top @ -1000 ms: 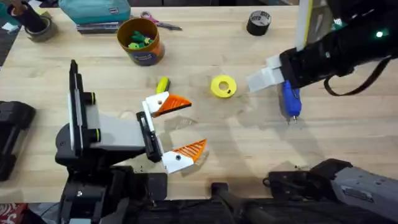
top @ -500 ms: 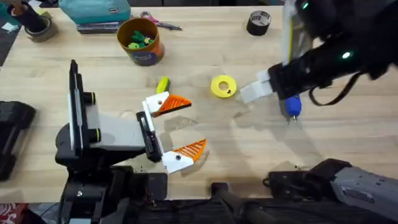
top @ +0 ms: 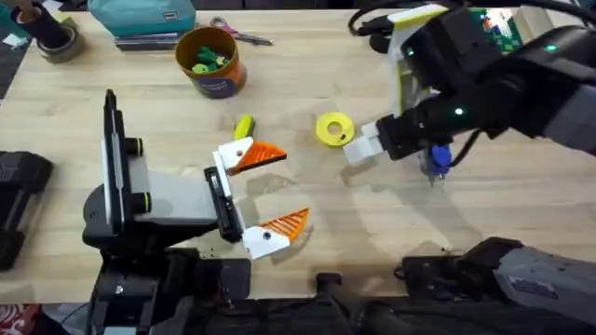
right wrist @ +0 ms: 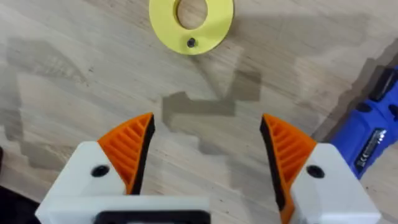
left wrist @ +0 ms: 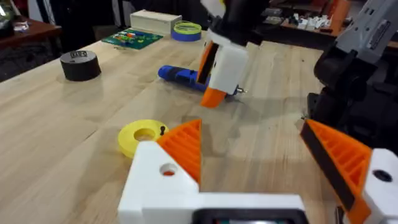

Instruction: Pick up the gripper from the table and insert it into the empty holder that is missing its gripper. Then pick up a screw, insert it into the mounting hole, and use the screwdriver to tighten it. Finally, clean up the table by picking up the vegetable and placing it into the bucket.

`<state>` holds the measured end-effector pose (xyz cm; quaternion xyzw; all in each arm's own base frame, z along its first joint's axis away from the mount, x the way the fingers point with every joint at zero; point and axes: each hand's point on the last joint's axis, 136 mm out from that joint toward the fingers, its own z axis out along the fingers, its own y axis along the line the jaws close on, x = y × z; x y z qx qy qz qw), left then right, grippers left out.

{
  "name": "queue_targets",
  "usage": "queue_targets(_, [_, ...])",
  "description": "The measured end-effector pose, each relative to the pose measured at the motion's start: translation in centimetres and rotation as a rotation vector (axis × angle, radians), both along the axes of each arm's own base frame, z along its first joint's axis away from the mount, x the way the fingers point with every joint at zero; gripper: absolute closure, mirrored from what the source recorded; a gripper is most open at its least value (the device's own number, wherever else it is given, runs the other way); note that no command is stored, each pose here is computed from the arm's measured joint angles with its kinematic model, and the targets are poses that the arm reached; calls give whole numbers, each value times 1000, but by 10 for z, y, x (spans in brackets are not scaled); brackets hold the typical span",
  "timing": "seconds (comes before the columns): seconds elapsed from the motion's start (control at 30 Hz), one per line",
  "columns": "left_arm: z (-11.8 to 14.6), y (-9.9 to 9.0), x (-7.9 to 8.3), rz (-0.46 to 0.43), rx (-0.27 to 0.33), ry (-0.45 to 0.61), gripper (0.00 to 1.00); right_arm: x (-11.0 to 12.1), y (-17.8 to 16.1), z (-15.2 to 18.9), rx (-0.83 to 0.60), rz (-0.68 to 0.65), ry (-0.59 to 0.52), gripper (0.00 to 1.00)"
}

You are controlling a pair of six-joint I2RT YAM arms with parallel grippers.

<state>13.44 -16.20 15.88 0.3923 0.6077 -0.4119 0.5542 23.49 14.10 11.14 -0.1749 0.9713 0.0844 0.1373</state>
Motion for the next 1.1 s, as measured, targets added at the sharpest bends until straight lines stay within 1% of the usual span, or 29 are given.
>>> queue_targets(0.13, [0, 0, 0, 0, 0, 0, 15, 6, 3, -12, -10, -3, 21, 6])
queue_targets(0.23, [0, 0, 0, 0, 0, 0, 15, 6, 3, -21, -27, -4, 52, 6])
queue_targets(0.43, [0, 0, 0, 0, 0, 0, 16, 16, 8, -29, -43, -7, 84, 6])
queue_targets(0.77, [0, 0, 0, 0, 0, 0, 16, 40, 22, -32, -41, -5, 81, 6])
queue_targets(1.1, [0, 0, 0, 0, 0, 0, 15, 52, 36, -41, -46, 13, 89, 7])
